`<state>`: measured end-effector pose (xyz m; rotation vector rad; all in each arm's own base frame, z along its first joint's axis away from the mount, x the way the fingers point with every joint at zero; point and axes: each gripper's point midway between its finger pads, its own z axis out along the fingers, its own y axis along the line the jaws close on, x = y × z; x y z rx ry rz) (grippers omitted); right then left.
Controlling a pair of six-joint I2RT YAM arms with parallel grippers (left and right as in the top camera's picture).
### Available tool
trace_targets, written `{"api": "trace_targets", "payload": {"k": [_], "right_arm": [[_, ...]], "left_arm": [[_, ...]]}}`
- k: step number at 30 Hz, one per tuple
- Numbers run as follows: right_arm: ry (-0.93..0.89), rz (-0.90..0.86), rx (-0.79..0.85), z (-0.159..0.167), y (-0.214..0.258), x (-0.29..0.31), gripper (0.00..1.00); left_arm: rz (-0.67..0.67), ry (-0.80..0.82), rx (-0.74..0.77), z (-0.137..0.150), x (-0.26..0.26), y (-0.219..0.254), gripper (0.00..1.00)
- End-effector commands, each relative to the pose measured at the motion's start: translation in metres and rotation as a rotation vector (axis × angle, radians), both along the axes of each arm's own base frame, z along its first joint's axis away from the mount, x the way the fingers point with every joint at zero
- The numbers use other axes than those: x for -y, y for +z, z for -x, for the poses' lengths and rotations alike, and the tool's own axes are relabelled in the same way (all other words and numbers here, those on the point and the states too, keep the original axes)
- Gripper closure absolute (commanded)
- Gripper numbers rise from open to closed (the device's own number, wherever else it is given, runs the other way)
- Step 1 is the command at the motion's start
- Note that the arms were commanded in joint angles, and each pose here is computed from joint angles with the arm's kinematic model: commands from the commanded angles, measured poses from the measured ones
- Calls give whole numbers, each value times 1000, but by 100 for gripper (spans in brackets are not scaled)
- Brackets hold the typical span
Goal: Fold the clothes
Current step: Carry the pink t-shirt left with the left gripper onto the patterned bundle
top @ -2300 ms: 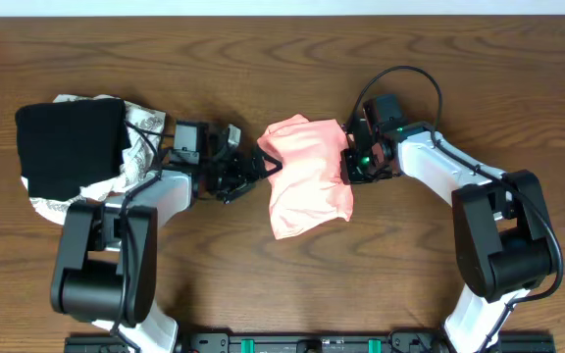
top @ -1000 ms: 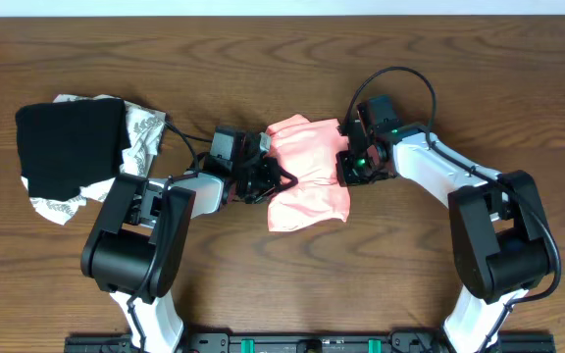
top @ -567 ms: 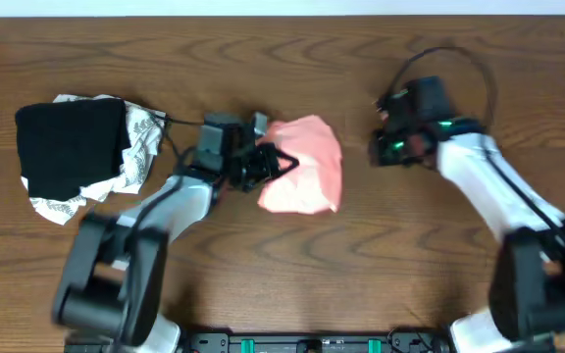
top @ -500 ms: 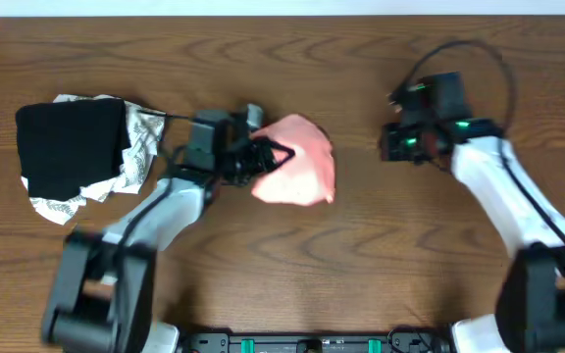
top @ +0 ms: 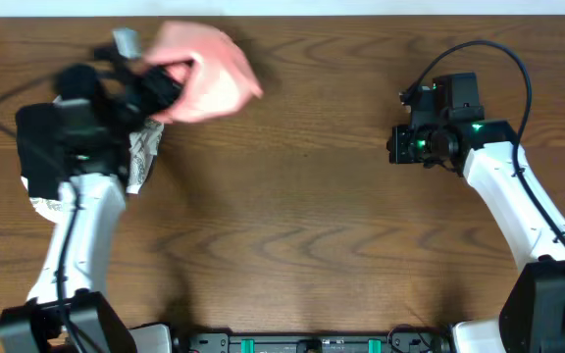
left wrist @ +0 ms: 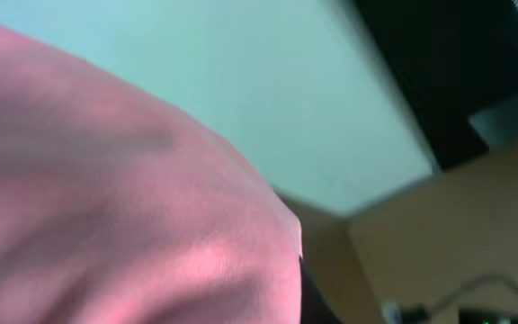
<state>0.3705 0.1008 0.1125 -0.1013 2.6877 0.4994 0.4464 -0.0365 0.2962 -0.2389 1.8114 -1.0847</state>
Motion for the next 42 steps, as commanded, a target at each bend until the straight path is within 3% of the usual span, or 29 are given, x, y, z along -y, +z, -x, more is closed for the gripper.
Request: {"api": "trace_targets", "payload": {"k": [1,6,11,17,21,25,28,31,37,42], "right_arm": [[24,6,7,1,2,-6,99],[30,8,-8,5,0,-7,99],[43,10,-22,9,-1,-12,99],[55,11,-30,13,-2,-16,99],[59,13,-45,16,-3,-16,99],[58,16,-61,20,-5,-16,99],[58,17,-58,19,-4,-15,99],[58,15,-47,16,-3,-16,99],[58,15,-47,17,-4,-16,99],[52,29,-43,16,-4,-13,99]], "left_arm": [[-71,18,171,5,-30,60,94],[-164,73,220,14,-79,70,94],[-269,184,161,20,-142,38,94],[-273,195,67,9,-175,-16,94],[-265,139,-96,11,-174,-81,94],[-298,173,-402,35,-183,-157,94],[-339,224,-568,57,-194,-185,94],[-314,277,-580,62,-208,-182,94],[-163,312,-348,56,-226,-117,94],[-167,370,-196,55,-238,-63,94]]}}
